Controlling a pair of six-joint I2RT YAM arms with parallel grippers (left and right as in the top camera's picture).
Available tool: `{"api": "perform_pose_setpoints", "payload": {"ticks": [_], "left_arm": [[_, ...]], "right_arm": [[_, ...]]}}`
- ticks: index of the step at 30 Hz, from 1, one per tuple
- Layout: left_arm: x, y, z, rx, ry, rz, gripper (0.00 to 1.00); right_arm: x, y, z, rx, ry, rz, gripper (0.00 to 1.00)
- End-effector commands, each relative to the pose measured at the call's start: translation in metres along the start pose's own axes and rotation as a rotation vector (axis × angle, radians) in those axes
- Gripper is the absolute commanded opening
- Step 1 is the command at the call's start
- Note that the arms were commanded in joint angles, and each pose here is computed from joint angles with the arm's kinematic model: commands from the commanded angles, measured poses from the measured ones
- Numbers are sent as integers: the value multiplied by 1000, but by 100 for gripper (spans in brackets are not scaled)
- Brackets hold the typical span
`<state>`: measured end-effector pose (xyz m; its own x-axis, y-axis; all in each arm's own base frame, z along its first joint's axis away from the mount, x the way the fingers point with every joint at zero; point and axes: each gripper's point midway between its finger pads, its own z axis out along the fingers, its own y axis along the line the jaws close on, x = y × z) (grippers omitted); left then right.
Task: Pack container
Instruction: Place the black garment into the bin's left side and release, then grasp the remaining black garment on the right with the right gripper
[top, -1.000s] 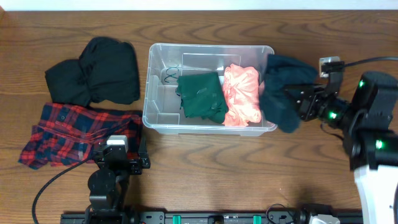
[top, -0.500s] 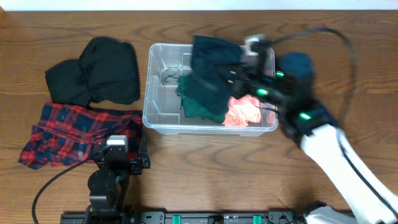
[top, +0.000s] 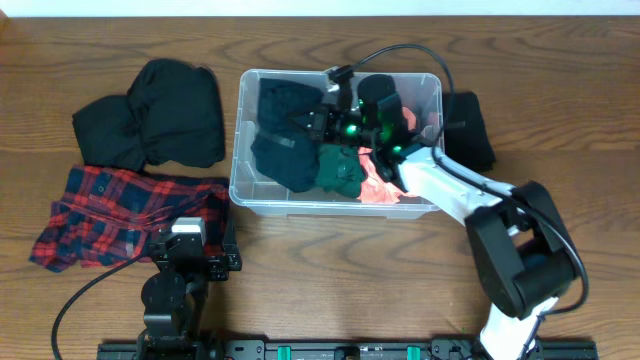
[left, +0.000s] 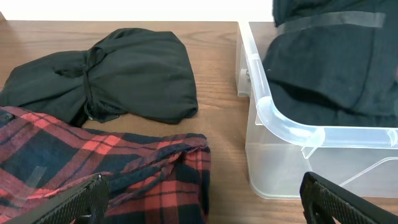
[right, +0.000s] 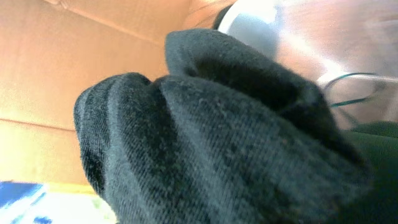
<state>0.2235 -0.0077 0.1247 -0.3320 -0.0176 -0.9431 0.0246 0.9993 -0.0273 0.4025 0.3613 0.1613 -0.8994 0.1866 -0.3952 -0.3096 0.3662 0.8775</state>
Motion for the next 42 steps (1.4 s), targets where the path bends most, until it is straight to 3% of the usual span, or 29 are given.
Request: {"api": "perform_pose_setpoints", "payload": {"ticks": [1,5,6,7,8,9,12,18,22,28,29,32,36,40,42], "left_arm": [[9,-2,3,12,18,4,98],[9,-2,3,12,18,4,98],[9,-2,3,12,18,4,98],[9,-2,3,12,18,4,98],[9,-2,3,12,18,4,98],[9,-2,3,12,18,4,98],[9,-2,3,12,18,4,98],[9,-2,3,12,18,4,98],[9,-2,3,12,18,4,98],[9,-2,3,12,18,4,98],[9,-2,3,12,18,4,98],[9,-2,3,12,18,4,98],[9,-2,3,12,18,4,98],[9,-2,3,12,18,4,98],[9,-2,3,12,18,4,98]], "right_arm": [[2,27,8,-78,42,-8,7],[2,11,10,-21,26,19,10],[3,4,10,5,23,23,17],[4,-4,11,34,20,16,29],[5,-13,12,69,16,2,50],[5,-27,10,126,10,-9,56],[-1,-66,-5,294,-10,-47,52],[-32,-88,-47,412,-5,-51,50],[-56,-72,-85,468,15,-134,48],[-74,-6,-149,509,21,-283,46],[-77,-1,-161,536,2,-287,47],[-90,0,-212,683,-92,-269,64],[-102,-33,-283,853,-172,-146,85],[-104,-84,-334,920,-192,21,98],[-102,-108,-344,888,-164,65,99]]}}
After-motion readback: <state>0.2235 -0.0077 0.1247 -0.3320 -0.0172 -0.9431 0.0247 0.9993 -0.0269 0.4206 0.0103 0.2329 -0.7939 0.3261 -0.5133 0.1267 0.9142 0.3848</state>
